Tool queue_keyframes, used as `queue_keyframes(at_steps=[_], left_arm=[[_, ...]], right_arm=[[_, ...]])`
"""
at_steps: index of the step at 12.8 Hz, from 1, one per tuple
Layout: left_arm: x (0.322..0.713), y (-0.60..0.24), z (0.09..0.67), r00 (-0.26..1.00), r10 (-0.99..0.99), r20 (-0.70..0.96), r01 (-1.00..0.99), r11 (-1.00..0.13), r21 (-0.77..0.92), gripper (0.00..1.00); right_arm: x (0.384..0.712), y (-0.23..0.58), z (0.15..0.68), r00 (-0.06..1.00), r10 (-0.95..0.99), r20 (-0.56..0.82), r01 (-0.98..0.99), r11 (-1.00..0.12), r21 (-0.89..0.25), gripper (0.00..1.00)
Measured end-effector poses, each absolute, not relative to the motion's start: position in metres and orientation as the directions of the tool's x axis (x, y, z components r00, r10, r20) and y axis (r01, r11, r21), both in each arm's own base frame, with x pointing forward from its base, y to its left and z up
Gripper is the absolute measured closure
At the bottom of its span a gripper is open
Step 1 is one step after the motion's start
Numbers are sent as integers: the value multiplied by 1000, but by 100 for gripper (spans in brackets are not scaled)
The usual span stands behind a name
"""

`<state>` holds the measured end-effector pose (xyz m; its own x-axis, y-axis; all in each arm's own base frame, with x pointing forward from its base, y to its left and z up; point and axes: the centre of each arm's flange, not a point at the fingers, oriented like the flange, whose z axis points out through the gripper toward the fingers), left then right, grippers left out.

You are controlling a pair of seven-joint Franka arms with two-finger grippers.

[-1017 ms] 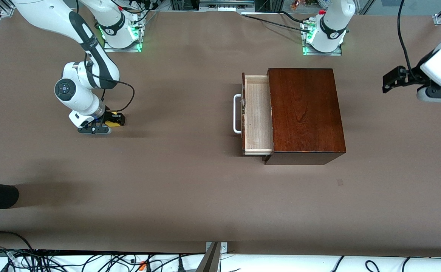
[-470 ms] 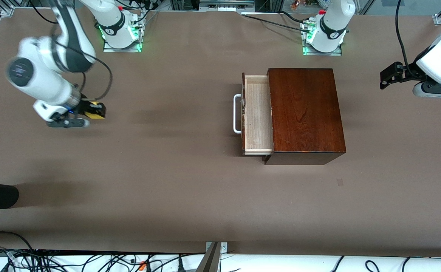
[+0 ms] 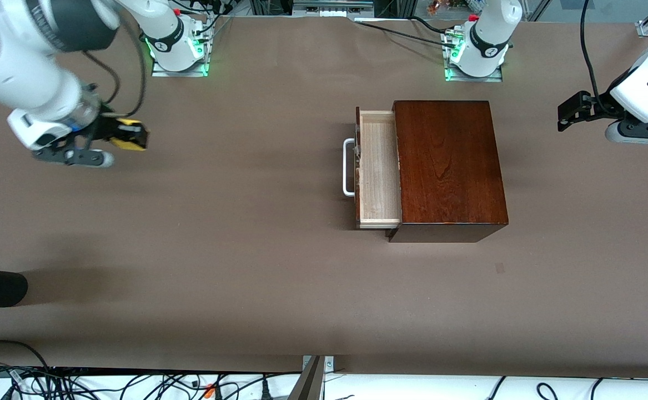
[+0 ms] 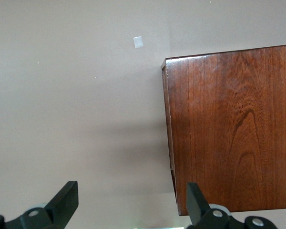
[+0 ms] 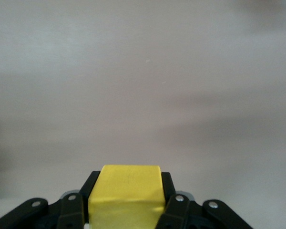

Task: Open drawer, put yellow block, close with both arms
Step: 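Carry the yellow cube with the right gripper over the open drawer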

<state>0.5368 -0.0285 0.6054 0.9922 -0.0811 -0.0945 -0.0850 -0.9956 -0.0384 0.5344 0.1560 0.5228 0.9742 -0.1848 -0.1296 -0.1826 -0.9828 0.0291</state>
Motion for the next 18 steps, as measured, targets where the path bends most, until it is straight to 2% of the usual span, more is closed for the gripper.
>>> queue_keyframes(at_steps=[4, 9, 14, 18], left_arm=[[537, -31, 606, 992, -85, -94, -89, -995, -38, 0], [537, -33, 608, 992, -90, -88, -94, -995, -39, 0], [537, -34, 608, 992, -91, -88, -95, -995, -39, 0], [537, -35, 609, 992, -93, -88, -96, -995, -39, 0]], right_arm=[[499, 287, 528, 842, -508, -181, -513, -858, 17, 44], [465, 439, 511, 544, -817, -189, -824, -563, 61, 44], [455, 541, 464, 229, -959, -167, -966, -245, 83, 44], [445, 586, 425, 103, -980, -172, -991, -115, 64, 44]])
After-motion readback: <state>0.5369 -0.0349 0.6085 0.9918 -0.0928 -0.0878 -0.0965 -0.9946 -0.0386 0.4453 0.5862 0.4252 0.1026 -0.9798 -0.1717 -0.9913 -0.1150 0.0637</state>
